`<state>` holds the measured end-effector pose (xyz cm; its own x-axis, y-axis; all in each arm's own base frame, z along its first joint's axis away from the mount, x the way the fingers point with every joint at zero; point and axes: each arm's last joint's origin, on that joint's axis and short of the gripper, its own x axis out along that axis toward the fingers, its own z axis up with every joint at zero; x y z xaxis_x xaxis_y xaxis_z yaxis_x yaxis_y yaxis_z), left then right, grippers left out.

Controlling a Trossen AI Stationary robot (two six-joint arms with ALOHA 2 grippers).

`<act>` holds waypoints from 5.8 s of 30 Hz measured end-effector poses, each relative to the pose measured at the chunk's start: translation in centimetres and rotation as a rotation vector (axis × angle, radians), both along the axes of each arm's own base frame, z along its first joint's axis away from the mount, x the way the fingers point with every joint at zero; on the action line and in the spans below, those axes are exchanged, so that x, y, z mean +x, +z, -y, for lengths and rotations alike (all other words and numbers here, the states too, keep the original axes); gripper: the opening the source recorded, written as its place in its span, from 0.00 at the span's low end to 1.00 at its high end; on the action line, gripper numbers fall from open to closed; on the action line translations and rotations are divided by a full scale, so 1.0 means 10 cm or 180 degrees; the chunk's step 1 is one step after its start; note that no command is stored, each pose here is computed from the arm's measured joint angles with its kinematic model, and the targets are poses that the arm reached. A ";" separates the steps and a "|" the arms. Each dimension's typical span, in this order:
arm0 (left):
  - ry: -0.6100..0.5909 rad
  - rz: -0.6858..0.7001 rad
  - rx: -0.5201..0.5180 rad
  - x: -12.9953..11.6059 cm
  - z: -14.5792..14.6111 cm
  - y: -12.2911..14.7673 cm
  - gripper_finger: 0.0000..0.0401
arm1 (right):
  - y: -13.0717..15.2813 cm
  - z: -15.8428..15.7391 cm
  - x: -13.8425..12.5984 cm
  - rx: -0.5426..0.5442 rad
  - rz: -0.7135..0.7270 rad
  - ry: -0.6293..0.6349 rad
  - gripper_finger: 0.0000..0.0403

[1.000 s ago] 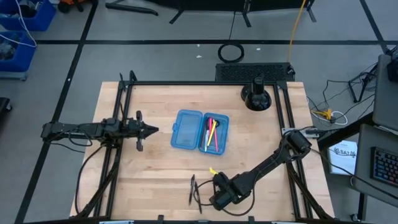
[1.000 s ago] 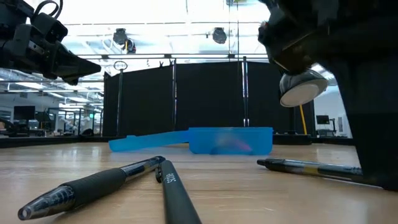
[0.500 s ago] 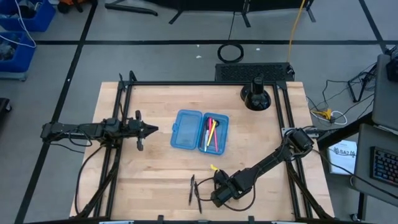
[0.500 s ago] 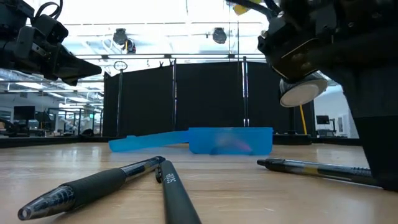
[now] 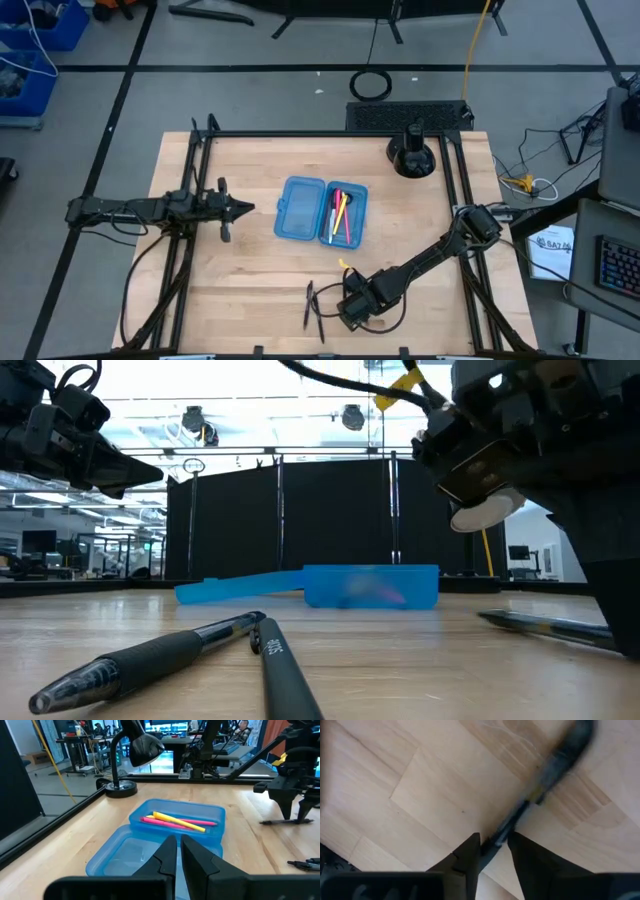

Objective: Pick & place school supplies into a supply box
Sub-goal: Put the right transparent black pen into the supply box, then put the transparent black pen into the supply box

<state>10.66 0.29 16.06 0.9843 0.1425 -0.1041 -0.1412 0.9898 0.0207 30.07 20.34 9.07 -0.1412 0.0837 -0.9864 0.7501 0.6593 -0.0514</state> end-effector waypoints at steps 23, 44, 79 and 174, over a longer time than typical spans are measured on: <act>0.0002 0.0005 -0.0043 0.00 0.00 0.00 0.08 | 0.01 0.04 -0.13 0.0283 -0.0526 0.0436 0.09; 0.0005 0.0024 -0.0125 0.00 0.00 0.00 0.08 | 0.60 0.01 -0.11 -0.0091 0.0703 0.0379 0.06; -0.0004 0.0049 -0.0293 0.00 0.00 0.00 0.08 | 1.64 1.93 0.39 -0.0317 0.2271 -0.1015 0.05; 0.0155 -0.0169 0.0226 0.01 -0.02 -0.03 0.08 | 0.82 1.40 -1.14 -0.2480 0.4742 0.2636 0.01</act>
